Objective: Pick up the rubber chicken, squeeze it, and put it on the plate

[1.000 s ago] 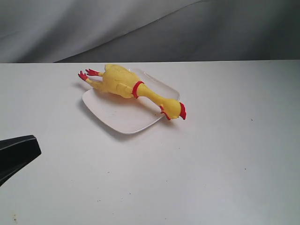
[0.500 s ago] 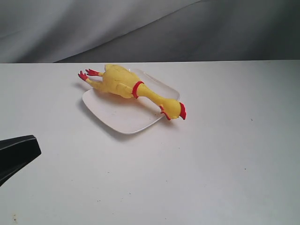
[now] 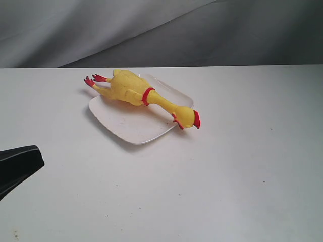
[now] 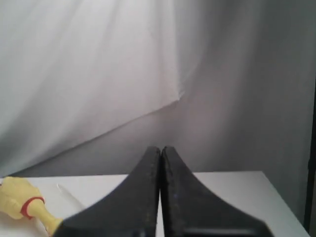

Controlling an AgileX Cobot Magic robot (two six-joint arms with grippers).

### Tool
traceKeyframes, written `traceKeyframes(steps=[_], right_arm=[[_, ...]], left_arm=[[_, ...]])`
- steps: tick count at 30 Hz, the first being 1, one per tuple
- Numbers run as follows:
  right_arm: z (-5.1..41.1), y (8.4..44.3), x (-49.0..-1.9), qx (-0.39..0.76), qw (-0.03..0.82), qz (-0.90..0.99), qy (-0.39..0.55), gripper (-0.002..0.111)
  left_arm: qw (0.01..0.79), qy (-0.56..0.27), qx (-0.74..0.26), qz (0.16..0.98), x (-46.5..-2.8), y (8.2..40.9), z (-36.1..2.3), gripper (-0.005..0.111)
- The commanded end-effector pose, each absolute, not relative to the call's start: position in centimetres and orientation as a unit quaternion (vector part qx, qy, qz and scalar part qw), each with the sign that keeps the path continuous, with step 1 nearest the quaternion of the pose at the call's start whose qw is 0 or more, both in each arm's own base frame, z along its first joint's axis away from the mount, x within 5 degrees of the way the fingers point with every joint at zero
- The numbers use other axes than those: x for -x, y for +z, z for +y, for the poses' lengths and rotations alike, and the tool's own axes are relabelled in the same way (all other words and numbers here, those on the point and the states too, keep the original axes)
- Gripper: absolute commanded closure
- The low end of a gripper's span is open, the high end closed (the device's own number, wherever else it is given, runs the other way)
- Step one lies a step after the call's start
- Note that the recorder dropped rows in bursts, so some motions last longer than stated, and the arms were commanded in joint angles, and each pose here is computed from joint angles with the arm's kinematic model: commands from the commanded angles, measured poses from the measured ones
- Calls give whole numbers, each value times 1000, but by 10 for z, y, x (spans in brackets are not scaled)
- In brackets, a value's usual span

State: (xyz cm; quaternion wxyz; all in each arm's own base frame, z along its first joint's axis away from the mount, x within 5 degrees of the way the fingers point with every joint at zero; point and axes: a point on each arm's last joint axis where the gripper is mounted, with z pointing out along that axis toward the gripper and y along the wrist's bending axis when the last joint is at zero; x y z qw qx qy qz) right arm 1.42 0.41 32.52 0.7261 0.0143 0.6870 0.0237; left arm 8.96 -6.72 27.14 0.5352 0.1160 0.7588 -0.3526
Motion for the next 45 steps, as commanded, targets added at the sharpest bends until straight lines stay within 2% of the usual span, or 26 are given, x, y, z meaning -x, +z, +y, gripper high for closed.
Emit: traceKeyframes(steps=[1, 13, 20, 26, 45], right_arm=[[2, 296, -30, -27, 713, 700, 24, 108], [-2, 206, -57, -35, 707, 707, 6, 108], [-2, 197, -56, -19, 675, 737, -10, 108], [-2, 182, -53, -5, 609, 793, -24, 108], [-2, 182, -53, -6, 609, 792, -23, 108]], left_arm=[[533, -358, -109, 759, -89, 271, -67, 106], [533, -358, -109, 759, -89, 271, -67, 106], [533, -358, -109, 759, -89, 271, -67, 106], [533, -358, -109, 759, -89, 271, -67, 106], [533, -358, -109, 759, -89, 271, -67, 106]])
